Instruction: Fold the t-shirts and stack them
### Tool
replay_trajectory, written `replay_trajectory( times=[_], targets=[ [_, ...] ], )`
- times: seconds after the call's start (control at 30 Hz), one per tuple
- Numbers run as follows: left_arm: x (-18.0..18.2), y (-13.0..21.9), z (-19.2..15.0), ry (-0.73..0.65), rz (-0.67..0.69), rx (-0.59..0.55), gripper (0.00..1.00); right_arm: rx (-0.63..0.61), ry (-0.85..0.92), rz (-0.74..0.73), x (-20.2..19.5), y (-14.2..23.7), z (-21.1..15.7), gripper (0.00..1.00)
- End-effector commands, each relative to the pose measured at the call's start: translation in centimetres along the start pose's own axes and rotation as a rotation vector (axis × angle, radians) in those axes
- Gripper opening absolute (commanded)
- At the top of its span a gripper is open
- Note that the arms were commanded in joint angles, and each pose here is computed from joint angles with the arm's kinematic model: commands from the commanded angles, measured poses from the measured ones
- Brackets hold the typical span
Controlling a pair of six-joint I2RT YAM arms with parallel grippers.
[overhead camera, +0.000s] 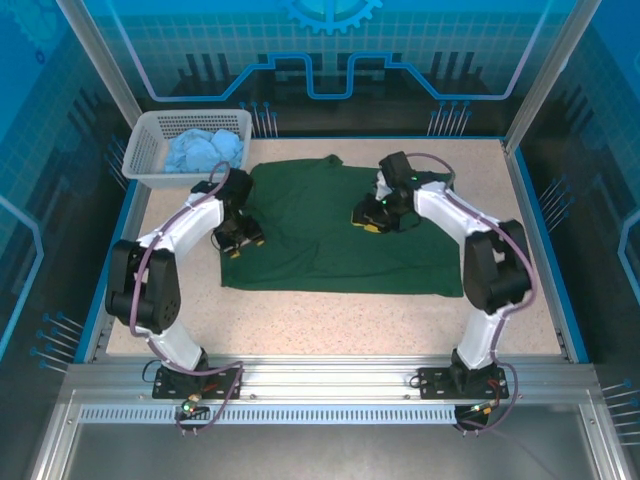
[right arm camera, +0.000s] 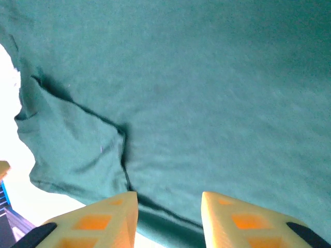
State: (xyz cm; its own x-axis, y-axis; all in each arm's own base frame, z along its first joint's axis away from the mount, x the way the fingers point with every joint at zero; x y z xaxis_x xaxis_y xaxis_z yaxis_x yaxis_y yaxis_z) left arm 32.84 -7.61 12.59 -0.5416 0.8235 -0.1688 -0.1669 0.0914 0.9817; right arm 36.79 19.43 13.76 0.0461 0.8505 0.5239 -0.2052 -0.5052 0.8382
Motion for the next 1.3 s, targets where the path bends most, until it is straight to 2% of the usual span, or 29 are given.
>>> replay_trajectory(
  times=[0.0, 0.1, 0.23, 0.4, 0.57, 0.77, 1.03, 1.17, 1.27],
  targets=[
    [-2.7, 2.1, -1.3, -0.030, -0.090, 0.015, 0.51, 0.034, -0.076, -0.034, -1.9, 0.1, -3.3, 0.38],
    [-4.8, 0.4, -3.5, -0.068, -0.141, 0.088, 0.46, 0.085, -0.130, -0.077, -4.3, -0.6, -6.4, 0.36],
    [-4.5, -2.9, -5.4, -0.050, -0.125, 0.159, 0.43, 0.107, -0.171, -0.157, -7.3, -1.0, -9.1, 0.37],
    [-1.9, -6.5, -6.2, -0.056, 0.003, 0.181, 0.43, 0.137, -0.230, -0.233, -10.3, -1.8, -10.7, 0.37],
    [1.8, -8.1, -6.8, -0.034, 0.159, 0.177, 0.43, 0.202, -0.261, -0.306, -12.5, -2.5, -12.3, 0.37],
    [5.1, -7.9, -8.4, 0.013, 0.246, 0.204, 0.43, 0.295, -0.294, -0.328, -13.7, -3.0, -15.8, 0.37],
    [7.5, -5.7, -10.2, 0.058, 0.277, 0.234, 0.44, 0.411, -0.315, -0.357, -14.2, -2.5, -19.8, 0.38],
    [8.1, -4.4, -11.0, 0.068, 0.273, 0.247, 0.46, 0.416, -0.319, -0.357, -13.9, -1.3, -20.7, 0.38],
    [7.8, -3.1, -10.7, 0.085, 0.238, 0.232, 0.48, 0.383, -0.318, -0.345, -13.2, -0.1, -20.4, 0.45]
  ],
)
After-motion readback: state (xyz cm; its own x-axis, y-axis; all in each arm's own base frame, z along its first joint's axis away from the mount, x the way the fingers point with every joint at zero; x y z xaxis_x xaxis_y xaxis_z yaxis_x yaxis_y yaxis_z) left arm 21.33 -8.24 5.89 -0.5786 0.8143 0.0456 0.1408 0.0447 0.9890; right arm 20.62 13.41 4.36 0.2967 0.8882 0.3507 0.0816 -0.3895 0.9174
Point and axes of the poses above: each hand's point on the last joint's axis, 136 mm out from that joint toward the fingers, its own y axis back along the fingers, its own x axis along the line the jaws close on, z = x × y, the point moved 3 cm from there along y, back along the fingers, and after that the axes turned 3 degrees about y, right-handed, at the moved point
